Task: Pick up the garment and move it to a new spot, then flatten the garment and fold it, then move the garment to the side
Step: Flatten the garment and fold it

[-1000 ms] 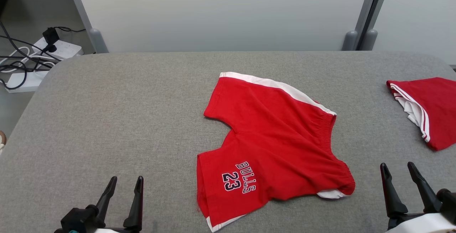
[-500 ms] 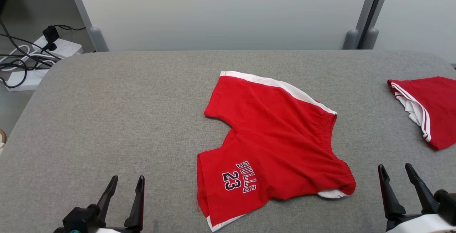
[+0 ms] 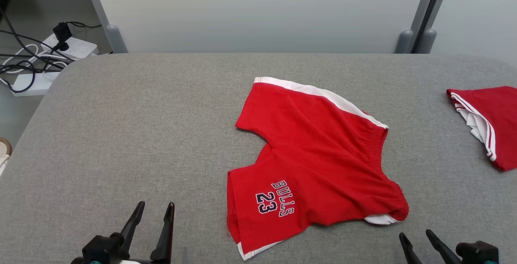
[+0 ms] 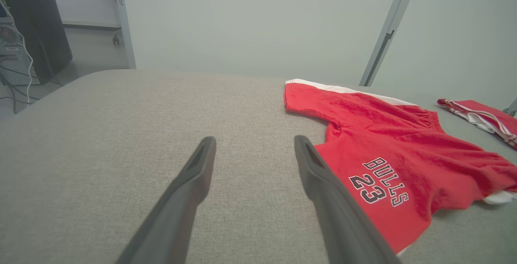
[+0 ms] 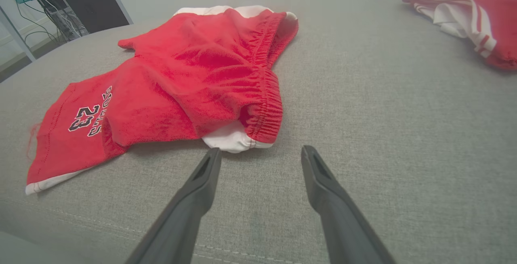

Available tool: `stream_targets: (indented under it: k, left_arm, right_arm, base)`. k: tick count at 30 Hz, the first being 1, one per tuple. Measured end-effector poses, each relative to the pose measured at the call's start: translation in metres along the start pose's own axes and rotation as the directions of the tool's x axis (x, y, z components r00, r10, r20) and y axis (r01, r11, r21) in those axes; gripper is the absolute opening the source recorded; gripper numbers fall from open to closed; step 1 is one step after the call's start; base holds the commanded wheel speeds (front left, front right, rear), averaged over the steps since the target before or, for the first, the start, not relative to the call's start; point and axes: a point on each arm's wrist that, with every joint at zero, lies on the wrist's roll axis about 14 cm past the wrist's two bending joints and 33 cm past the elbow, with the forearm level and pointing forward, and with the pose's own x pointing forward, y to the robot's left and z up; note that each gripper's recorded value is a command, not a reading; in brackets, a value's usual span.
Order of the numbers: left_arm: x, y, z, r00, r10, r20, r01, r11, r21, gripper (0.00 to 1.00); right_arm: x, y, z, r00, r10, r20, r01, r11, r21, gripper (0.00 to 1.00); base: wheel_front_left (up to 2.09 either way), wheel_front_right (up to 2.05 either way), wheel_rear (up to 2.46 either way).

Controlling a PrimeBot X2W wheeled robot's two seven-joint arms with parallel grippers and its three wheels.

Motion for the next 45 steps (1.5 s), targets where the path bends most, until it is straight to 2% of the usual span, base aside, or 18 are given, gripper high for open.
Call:
stream_targets:
  k: [5,11,19,28,29,33,39,41,45]
  left_arm:
    - [-0.002,0.002,-0.005,1.0,0.007,-0.015,-0.007,1.0,-0.004,1.0]
    - [-0.004,0.009,-0.009,0.999,0.028,-0.032,-0.029,1.0,-0.005,1.0]
    - [-0.006,0.014,-0.012,0.998,0.049,-0.042,-0.05,0.999,-0.013,1.0]
    - [-0.001,0.016,-0.011,0.998,0.055,-0.04,-0.055,0.998,-0.01,1.0]
    - [-0.001,0.016,-0.011,0.998,0.056,-0.041,-0.057,0.998,-0.011,1.0]
    - [-0.002,0.016,-0.013,0.997,0.056,-0.047,-0.057,0.998,-0.02,1.0]
    - [-0.002,-0.014,-0.031,0.994,-0.03,-0.101,0.019,0.994,-0.111,1.0]
    - [-0.006,-0.043,-0.051,0.978,-0.125,-0.165,0.093,0.978,-0.187,1.0]
    - [-0.01,-0.064,-0.067,0.953,-0.205,-0.223,0.15,0.959,-0.239,1.0]
  right_arm:
    - [0.01,-0.001,-0.01,0.998,0.028,-0.061,-0.029,0.999,-0.014,1.0]
    - [0.028,-0.006,-0.007,0.992,0.069,-0.102,-0.078,0.993,-0.093,1.0]
    - [0.035,0.001,-0.021,0.98,0.107,-0.165,-0.124,0.988,-0.097,1.0]
    - [0.048,0.007,-0.023,0.966,0.156,-0.206,-0.188,0.971,-0.146,1.0]
    - [0.049,0.009,-0.024,0.965,0.161,-0.209,-0.194,0.97,-0.148,0.87]
    - [0.051,0.013,-0.026,0.96,0.176,-0.219,-0.208,0.969,-0.135,0.0]
    - [0.049,0.01,-0.028,0.958,0.177,-0.227,-0.21,0.969,-0.133,0.0]
    - [0.047,-0.002,-0.025,0.96,0.157,-0.232,-0.195,0.969,-0.152,0.0]
    - [0.049,-0.007,-0.02,0.962,0.152,-0.227,-0.192,0.967,-0.166,0.0]
  base:
    - [0.0,0.0,0.0]
    - [0.0,0.0,0.0]
    - [0.0,0.0,0.0]
    - [0.0,0.0,0.0]
    - [0.0,0.0,0.0]
    - [0.0,0.0,0.0]
    - [0.0,0.0,0.0]
    - [0.0,0.0,0.0]
    - [0.0,0.0,0.0]
